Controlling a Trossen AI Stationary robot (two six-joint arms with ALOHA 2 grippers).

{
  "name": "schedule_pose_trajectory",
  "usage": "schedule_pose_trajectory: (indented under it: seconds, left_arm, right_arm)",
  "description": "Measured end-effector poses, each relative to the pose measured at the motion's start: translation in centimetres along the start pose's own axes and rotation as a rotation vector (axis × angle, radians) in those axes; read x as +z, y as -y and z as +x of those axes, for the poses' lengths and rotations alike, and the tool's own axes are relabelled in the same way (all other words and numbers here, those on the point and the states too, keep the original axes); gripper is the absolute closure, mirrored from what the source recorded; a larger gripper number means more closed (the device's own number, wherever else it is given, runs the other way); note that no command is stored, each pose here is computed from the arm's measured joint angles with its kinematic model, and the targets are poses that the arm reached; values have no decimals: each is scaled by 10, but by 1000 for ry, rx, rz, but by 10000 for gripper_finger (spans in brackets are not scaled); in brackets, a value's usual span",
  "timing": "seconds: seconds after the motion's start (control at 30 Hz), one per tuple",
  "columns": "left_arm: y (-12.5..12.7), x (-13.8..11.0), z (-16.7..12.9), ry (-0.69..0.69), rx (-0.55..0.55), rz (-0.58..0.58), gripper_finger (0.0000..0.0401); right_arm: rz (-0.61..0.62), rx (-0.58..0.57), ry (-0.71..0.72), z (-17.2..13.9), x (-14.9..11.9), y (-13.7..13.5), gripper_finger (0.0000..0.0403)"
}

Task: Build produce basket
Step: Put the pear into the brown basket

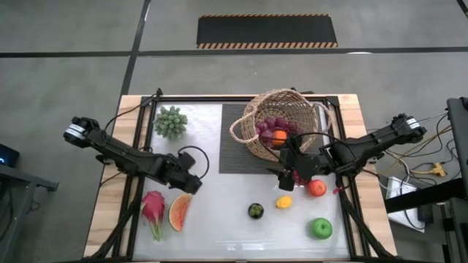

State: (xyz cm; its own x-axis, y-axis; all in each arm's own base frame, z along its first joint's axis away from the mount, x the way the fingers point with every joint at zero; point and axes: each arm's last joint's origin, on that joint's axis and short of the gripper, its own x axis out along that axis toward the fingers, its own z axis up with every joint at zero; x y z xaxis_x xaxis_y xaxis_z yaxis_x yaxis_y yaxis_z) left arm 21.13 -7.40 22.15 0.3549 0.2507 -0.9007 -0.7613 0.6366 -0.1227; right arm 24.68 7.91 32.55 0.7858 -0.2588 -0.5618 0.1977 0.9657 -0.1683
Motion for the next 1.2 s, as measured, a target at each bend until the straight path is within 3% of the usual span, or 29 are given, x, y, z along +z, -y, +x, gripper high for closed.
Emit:
schedule_pose_trajectory:
  seconds: [0.13, 0.2, 0.4, 0.6, 0.83, 1.2]
  left_arm:
    - [-22, -2, -7, -65, 255, -57, 83]
    - [-30, -2, -9, -80, 330, -69, 83]
    - [-27, 7, -27, -83, 266, -4, 83]
    - [-47, 11, -49, -70, 406, 53, 83]
    - [-60, 3, -28, -51, 322, -46, 83]
    - [-71, -15, 3, -64, 342, -173, 83]
  right_arm:
    - [0, 1, 1, 1, -1, 0, 74]
    - [-1, 1, 3, 2, -2, -1, 74]
    - [-4, -1, -5, 5, -6, -2, 74]
    - [6, 3, 10, 8, -9, -3, 74]
    - [8, 1, -2, 11, -13, -4, 74]
    - [14, 2, -3, 11, -13, -4, 74]
